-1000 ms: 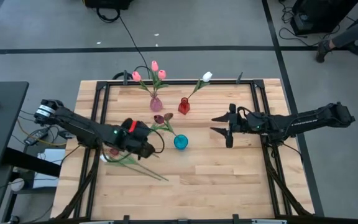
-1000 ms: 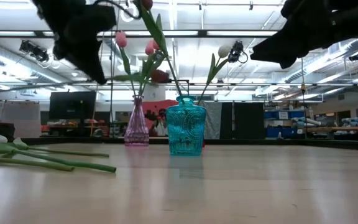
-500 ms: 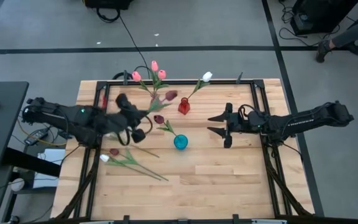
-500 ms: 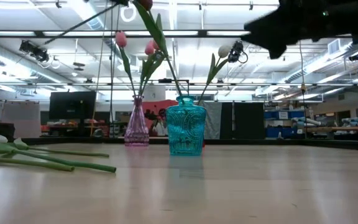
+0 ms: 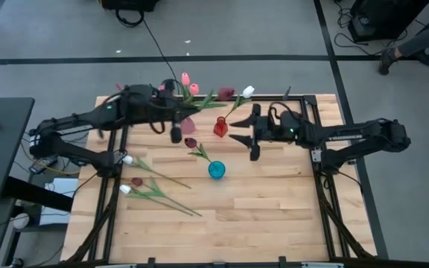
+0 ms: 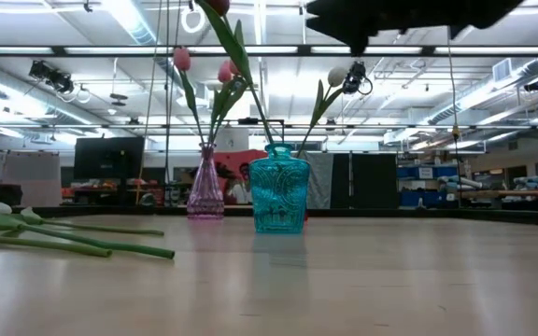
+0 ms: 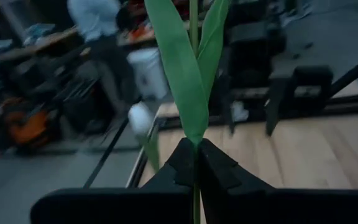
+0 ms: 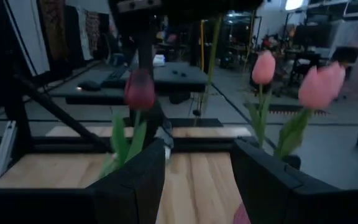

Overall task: Sort flowers into vase by color
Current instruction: Put the top red flower into the blue vase

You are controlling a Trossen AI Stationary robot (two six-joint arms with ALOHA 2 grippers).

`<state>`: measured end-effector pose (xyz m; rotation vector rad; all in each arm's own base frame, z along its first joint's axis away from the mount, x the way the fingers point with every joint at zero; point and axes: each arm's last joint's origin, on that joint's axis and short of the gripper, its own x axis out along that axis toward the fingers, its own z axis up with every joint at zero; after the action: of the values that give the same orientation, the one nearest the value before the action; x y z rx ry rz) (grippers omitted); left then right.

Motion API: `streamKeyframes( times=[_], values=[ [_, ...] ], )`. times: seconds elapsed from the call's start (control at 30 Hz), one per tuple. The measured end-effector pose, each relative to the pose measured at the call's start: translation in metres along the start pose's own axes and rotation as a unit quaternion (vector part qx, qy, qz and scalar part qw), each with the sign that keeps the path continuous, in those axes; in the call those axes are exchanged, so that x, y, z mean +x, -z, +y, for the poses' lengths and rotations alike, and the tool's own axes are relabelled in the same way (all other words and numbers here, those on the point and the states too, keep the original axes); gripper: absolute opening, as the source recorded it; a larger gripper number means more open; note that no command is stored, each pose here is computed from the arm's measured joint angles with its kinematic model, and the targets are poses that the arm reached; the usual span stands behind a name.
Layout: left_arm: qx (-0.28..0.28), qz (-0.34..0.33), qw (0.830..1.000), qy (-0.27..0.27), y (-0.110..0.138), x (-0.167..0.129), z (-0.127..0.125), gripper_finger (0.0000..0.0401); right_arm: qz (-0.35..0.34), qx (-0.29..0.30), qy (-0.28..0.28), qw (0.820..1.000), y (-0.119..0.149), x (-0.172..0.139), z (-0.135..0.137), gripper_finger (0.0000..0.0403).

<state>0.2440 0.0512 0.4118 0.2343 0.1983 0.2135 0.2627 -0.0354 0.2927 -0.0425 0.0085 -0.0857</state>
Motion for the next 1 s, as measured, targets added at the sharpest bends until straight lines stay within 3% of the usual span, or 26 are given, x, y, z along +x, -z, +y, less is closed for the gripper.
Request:
streamKeyframes(
  times=[0.13, 0.47, 0.6, 1.0],
  values=[
    [0.005, -0.044, 0.998, 0.035, 0.002, 0.026, 0.005, 0.0010, -0.008, -0.019, 0.005, 1.000, -0.013, 0.020, -0.011, 0.0193],
    [0.025, -0.077, 0.994, 0.072, 0.016, 0.071, 0.004, 0.0010, -0.004, -0.078, 0.042, 0.996, -0.019, 0.045, -0.018, 0.0185],
    [0.029, -0.083, 0.992, 0.086, 0.019, 0.078, 0.002, 0.0010, 0.001, -0.107, 0.068, 0.992, -0.019, 0.046, -0.020, 0.0175],
    [0.033, -0.090, 0.991, 0.090, 0.021, 0.083, 0.002, 0.0010, -0.044, -0.128, 0.068, 0.988, -0.028, 0.045, -0.018, 0.0147]
  ],
)
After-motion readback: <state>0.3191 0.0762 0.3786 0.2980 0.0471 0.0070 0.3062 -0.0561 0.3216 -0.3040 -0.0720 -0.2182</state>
